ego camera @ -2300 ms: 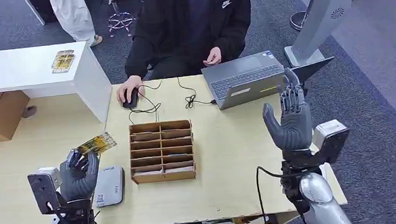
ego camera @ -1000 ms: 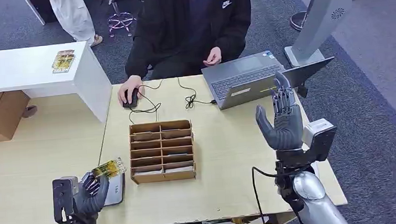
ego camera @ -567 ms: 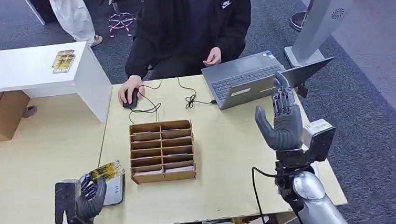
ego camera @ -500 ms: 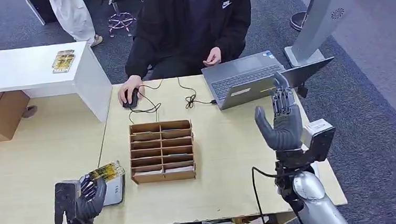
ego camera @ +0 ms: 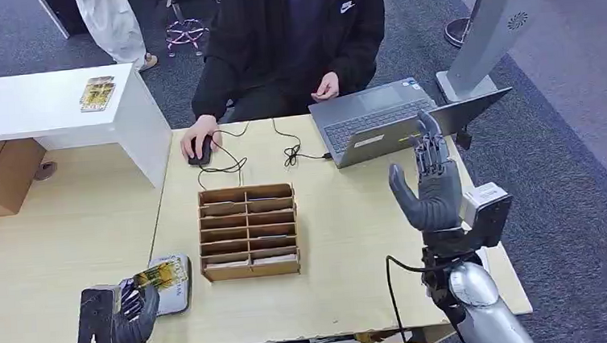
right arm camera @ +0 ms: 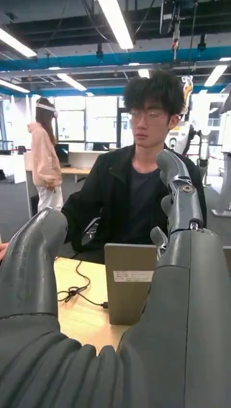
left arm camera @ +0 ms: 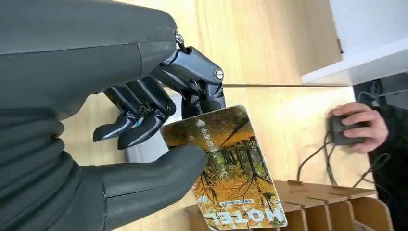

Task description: Pass the card to the sensor for recognition and then transmit it.

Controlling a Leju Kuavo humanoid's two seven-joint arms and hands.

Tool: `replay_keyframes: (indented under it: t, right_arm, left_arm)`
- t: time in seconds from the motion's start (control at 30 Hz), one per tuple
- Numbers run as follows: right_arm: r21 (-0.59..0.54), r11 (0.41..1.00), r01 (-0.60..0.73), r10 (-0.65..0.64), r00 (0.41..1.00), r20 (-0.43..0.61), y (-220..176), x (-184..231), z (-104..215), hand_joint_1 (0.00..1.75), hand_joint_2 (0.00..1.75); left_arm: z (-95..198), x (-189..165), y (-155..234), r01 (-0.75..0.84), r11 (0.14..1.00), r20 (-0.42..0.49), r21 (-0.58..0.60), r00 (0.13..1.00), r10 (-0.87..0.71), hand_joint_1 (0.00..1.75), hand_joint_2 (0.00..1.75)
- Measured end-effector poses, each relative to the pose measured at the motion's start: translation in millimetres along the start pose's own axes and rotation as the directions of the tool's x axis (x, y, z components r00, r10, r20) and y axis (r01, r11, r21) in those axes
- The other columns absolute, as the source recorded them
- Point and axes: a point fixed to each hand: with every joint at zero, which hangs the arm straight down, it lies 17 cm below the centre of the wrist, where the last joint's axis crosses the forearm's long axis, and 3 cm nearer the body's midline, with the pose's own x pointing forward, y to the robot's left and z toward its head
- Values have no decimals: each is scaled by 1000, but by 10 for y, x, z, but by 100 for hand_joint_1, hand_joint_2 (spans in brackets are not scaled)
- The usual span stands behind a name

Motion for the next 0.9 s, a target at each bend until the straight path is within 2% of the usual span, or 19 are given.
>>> replay_keyframes:
  t: [0.1,0.27,0.9]
  right_arm:
    - [-3,1000,-1,1,1000,1,-16,1,-3,0,175]
    - [-4,1000,-5,5,1000,1,-29,1,-5,0,175]
    - [6,1000,-12,12,1000,-6,-19,-16,3,0,175]
  left_arm:
    - [101,-79,13,9,1000,-40,-9,999,-10,175,175]
    - [216,-103,89,34,999,-56,-1,998,-34,175,175]
    - [216,-134,543,178,979,-73,96,983,-171,175,175]
